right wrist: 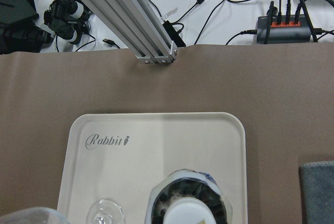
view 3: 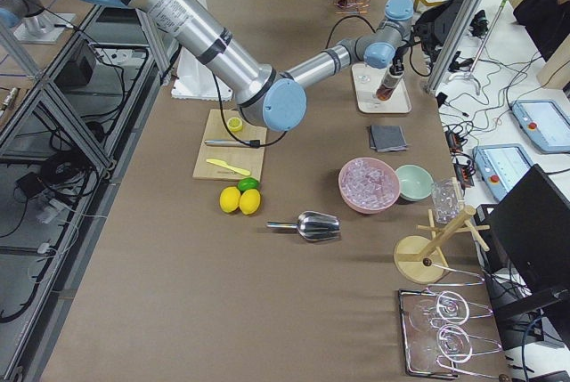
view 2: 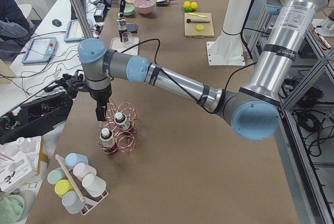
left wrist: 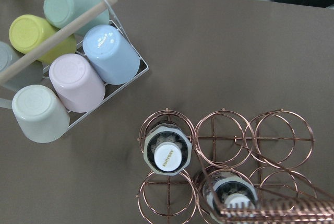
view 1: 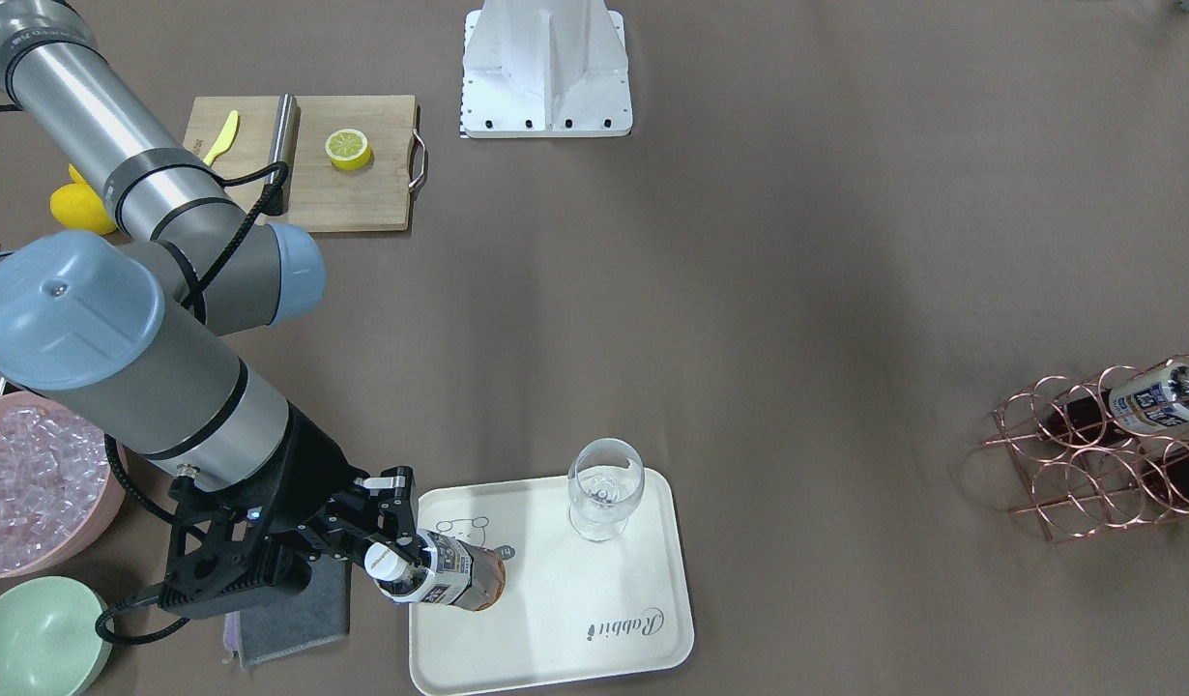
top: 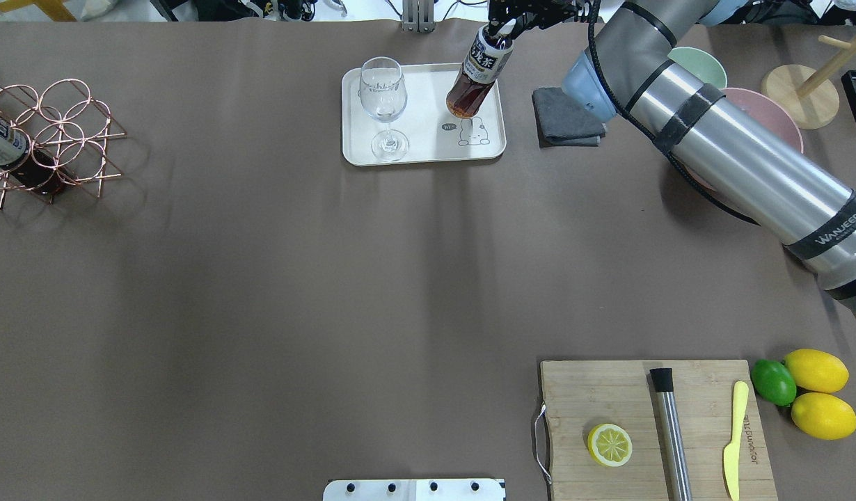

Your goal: Take tea from basket to plate

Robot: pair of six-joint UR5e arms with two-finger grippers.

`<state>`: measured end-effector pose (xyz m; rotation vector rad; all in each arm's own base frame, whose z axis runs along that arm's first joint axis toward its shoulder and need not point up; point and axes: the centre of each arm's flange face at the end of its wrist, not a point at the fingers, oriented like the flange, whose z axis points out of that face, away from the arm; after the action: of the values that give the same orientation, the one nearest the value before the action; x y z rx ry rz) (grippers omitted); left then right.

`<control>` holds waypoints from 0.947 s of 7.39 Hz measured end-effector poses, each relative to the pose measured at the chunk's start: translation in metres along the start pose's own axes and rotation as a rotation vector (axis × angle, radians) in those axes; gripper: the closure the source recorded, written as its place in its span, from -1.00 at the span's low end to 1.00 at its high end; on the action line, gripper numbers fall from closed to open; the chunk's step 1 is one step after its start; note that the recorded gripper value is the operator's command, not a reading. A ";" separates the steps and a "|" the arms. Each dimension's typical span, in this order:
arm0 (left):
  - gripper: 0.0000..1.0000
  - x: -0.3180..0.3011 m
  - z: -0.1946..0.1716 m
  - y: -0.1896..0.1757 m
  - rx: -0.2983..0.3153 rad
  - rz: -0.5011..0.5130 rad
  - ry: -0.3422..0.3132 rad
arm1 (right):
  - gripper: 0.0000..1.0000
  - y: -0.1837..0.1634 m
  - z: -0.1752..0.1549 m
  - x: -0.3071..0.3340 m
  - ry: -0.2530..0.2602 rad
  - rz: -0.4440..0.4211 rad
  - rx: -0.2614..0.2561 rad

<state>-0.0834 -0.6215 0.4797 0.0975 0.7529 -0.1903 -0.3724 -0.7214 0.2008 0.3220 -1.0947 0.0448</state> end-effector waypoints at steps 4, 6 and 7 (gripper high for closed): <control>-0.97 -0.064 0.034 0.033 -0.012 -0.052 0.061 | 1.00 -0.009 0.006 -0.017 0.057 0.052 -0.089; -0.97 -0.077 0.043 0.043 -0.022 -0.063 0.066 | 1.00 -0.016 0.013 -0.019 0.074 0.059 -0.099; -0.97 -0.086 0.052 0.053 -0.016 -0.057 0.067 | 1.00 -0.018 0.014 -0.020 0.082 0.061 -0.100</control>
<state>-0.0995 -0.5663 0.5776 0.0674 0.8248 -0.2361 -0.3906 -0.7398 0.1846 0.1954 -1.0220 0.0569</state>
